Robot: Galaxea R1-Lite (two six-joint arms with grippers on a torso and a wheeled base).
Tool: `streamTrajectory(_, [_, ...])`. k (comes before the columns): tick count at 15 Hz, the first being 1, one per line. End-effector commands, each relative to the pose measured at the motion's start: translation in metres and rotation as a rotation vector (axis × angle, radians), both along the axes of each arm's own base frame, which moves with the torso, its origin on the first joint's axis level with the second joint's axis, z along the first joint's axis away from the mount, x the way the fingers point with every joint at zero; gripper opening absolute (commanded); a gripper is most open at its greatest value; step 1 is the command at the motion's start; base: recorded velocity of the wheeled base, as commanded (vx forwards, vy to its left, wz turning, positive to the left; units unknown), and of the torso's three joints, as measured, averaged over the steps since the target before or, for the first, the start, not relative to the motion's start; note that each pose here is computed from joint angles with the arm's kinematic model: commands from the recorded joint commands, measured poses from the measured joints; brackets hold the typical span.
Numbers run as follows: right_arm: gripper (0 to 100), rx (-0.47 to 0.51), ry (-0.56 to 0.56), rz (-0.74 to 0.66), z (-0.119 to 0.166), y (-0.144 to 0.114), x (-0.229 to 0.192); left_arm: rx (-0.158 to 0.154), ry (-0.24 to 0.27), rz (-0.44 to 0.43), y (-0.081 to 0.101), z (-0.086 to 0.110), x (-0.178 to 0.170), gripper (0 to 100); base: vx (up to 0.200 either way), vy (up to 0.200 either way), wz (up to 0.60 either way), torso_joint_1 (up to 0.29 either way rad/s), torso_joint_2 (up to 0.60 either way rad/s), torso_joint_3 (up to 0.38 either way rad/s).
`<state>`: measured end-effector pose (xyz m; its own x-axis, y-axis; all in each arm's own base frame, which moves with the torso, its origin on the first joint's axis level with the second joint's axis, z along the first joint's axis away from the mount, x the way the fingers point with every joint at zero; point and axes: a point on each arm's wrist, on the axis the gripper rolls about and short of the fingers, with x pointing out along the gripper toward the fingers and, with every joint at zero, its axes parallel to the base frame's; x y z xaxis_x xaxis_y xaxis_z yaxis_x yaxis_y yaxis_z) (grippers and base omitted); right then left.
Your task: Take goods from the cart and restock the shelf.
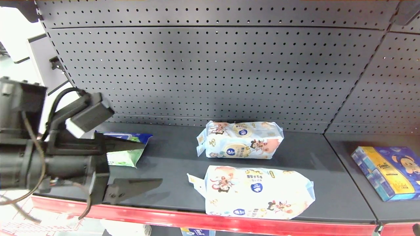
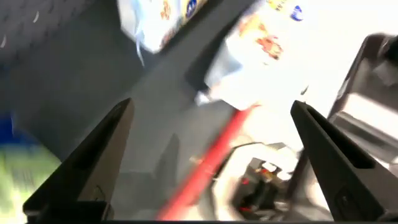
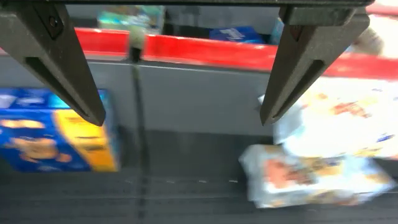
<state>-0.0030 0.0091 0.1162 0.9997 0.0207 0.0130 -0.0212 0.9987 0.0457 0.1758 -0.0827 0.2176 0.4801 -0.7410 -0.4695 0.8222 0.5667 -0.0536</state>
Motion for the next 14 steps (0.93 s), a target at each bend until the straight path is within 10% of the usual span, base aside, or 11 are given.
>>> streamTrajectory(1, [100, -0.013, 0.09, -0.137, 0.026, -0.01, 0.02, -0.043, -0.051, 0.048, 0.019, 0.001, -0.052, 100, 0.0, 0.0, 0.0, 0.0, 0.0, 0.0])
streamTrajectory(7, [100, -0.035, 0.201, 0.077, 0.03, -0.01, 0.041, -0.147, -0.096, 0.315, 0.044, 0.006, -0.1, 100, 0.0, 0.0, 0.0, 0.0, 0.0, 0.0])
streamTrajectory(14, [100, -0.132, 0.348, 0.177, 0.033, -0.013, 0.097, -0.127, -0.182, 0.514, 0.069, -0.005, -0.146, 100, 0.0, 0.0, 0.0, 0.0, 0.0, 0.0])
